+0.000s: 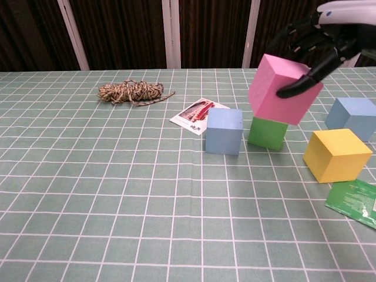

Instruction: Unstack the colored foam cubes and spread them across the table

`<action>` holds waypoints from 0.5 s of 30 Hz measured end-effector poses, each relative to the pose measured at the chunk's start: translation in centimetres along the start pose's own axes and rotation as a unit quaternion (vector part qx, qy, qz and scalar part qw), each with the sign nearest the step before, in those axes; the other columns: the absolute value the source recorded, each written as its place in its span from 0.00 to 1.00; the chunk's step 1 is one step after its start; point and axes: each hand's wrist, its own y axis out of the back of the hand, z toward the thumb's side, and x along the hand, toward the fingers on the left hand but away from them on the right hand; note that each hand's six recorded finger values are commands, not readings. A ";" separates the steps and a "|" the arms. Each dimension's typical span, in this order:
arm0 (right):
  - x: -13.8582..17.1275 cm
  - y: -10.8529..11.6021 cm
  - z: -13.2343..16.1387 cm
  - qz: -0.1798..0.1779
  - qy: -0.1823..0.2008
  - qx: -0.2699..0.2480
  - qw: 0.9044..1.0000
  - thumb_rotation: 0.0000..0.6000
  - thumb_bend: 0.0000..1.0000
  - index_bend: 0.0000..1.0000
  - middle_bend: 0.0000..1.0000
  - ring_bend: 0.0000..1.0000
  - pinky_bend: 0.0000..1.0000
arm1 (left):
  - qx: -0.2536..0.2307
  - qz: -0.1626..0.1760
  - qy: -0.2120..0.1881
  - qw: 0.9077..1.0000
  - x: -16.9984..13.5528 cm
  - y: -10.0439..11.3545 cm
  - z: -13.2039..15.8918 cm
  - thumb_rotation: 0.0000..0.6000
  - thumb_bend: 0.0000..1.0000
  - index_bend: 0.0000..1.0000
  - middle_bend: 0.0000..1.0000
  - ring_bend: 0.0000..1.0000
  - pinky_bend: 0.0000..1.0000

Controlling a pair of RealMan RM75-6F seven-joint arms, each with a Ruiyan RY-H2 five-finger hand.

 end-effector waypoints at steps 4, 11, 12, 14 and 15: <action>1.9 -1.4 -1.0 0.023 0.011 -0.007 1.000 1.00 0.13 0.26 0.65 0.31 0.00 | -0.004 0.003 0.000 1.000 -0.1 0.2 -0.1 1.00 0.20 0.21 0.00 0.00 0.08; 4.5 -4.7 -1.6 0.051 0.037 0.004 0.998 1.00 0.13 0.26 0.65 0.31 0.00 | -0.009 0.004 0.002 1.000 0.0 0.4 -0.4 1.00 0.20 0.21 0.00 0.00 0.08; 4.7 -5.2 -1.6 0.055 0.038 0.005 0.998 1.00 0.13 0.26 0.65 0.31 0.00 | -0.009 0.004 0.002 1.000 0.0 0.4 -0.5 1.00 0.20 0.21 0.00 0.00 0.08; 5.2 -6.5 -1.8 0.066 0.040 0.011 0.997 1.00 0.13 0.26 0.65 0.31 0.00 | -0.009 0.004 0.003 1.000 0.0 0.5 -0.5 1.00 0.20 0.21 0.00 0.00 0.08; 5.4 -7.0 -1.9 0.071 0.040 0.013 0.997 1.00 0.13 0.26 0.65 0.31 0.00 | -0.010 0.004 0.003 1.000 -0.1 0.5 -0.5 1.00 0.20 0.21 0.00 0.00 0.08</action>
